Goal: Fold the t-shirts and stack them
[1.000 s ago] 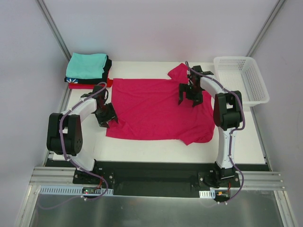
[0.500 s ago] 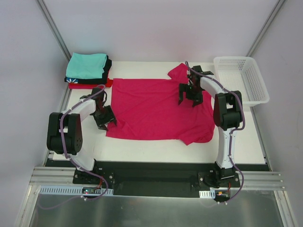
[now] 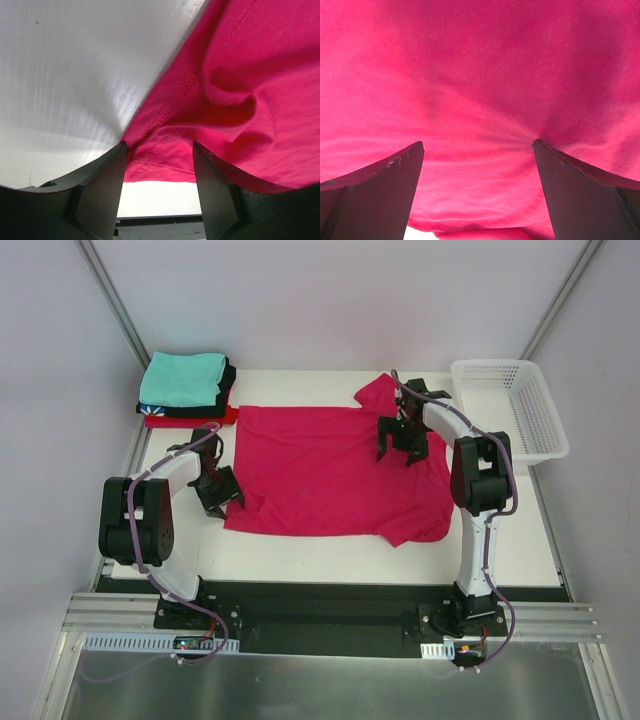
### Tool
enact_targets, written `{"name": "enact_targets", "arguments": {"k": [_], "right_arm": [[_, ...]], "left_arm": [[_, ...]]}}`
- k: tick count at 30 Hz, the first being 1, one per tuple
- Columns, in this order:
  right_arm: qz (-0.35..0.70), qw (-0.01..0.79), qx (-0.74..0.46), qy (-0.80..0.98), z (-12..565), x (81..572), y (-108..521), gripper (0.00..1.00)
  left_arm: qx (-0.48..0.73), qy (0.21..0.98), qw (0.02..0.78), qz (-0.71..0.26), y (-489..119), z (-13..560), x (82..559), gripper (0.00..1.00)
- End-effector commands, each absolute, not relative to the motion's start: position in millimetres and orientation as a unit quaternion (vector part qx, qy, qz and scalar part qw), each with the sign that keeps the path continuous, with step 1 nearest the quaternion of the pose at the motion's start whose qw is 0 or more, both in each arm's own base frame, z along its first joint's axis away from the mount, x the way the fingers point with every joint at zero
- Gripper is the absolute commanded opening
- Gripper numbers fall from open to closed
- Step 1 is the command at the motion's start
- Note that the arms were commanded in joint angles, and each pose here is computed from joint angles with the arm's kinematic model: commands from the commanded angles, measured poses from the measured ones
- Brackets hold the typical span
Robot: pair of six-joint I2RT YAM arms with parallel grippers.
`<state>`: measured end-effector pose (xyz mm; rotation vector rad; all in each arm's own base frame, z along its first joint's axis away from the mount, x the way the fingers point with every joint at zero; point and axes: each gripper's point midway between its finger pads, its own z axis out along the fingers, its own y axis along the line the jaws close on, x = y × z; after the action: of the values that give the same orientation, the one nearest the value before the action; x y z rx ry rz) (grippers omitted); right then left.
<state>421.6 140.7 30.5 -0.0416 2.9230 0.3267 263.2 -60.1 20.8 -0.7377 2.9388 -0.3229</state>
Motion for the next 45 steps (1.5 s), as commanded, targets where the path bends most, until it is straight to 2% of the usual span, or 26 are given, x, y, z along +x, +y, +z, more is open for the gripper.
{"name": "enact_targets", "arguments": {"k": [1,5,7,9,24,37,40,43,45], "right_arm": [[0.118,0.089,-0.017,0.989,29,418,142,0.96],[0.119,0.089,-0.016,0.989,29,418,143,0.96],[0.119,0.089,-0.017,0.989,29,418,143,0.96],[0.119,0.089,-0.017,0.989,30,418,143,0.96],[0.118,0.087,-0.019,0.989,29,419,143,0.96],[0.116,0.085,-0.018,0.989,29,419,143,0.96],[0.116,0.085,-0.018,0.989,29,419,143,0.96],[0.117,0.087,-0.019,0.989,30,419,143,0.96],[0.117,0.087,-0.019,0.989,30,419,143,0.96]], "left_arm": [[-0.251,0.960,0.044,-0.117,-62,24,258,0.53],[-0.253,0.959,0.042,-0.121,-64,24,255,0.35],[-0.252,0.959,0.039,-0.122,-65,23,253,0.32],[-0.252,0.959,0.042,-0.126,-66,25,254,0.23],[-0.234,0.962,0.067,-0.126,-63,57,253,0.24],[-0.235,0.963,0.054,-0.120,-62,51,248,0.23],[-0.235,0.962,0.056,-0.123,-62,52,249,0.15],[-0.233,0.963,0.061,-0.120,-61,54,248,0.00],[-0.234,0.963,0.058,-0.120,-61,53,246,0.00]]}}
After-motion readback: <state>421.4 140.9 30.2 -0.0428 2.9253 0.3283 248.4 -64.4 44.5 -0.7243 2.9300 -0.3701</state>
